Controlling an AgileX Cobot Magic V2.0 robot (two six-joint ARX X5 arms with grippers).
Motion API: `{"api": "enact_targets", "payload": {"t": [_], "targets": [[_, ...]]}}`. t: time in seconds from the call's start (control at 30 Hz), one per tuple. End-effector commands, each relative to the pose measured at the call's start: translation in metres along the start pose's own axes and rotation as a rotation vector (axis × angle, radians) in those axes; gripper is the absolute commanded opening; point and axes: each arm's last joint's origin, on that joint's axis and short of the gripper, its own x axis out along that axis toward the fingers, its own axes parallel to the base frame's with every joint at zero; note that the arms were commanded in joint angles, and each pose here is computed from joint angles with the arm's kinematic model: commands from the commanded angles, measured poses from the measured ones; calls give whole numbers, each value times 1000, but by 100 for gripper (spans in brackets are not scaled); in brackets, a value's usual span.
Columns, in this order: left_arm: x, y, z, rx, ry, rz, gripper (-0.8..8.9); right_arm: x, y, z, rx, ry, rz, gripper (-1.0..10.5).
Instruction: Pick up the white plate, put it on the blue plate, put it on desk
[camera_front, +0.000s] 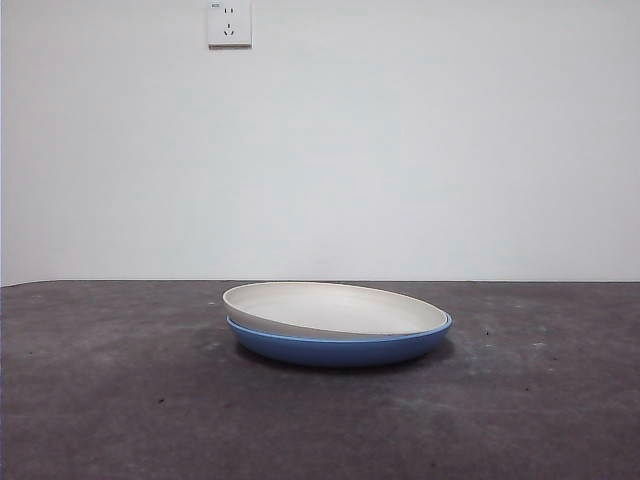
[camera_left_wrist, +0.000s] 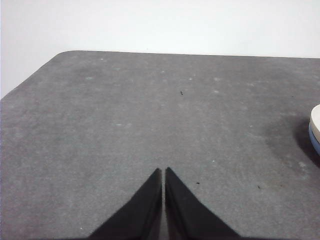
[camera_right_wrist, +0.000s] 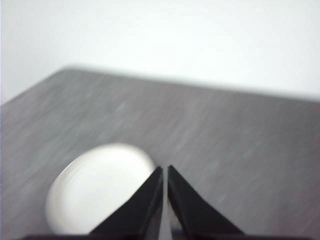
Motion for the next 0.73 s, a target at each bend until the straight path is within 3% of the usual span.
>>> {"api": "enact_targets", "payload": {"t": [0.03, 0.2, 0.37, 0.73], "targets": [[2, 1, -7, -6, 26, 2, 10, 1, -6, -15, -48, -88, -64, 9], [2, 1, -7, -6, 26, 2, 10, 2, -14, -57, -60, -165, -203, 9], [2, 1, -7, -6, 26, 2, 10, 8, -20, -99, -53, -185, -273, 9], [2, 1, -7, -6, 26, 2, 10, 21, -28, -162, -8, -134, -276, 9]]}}
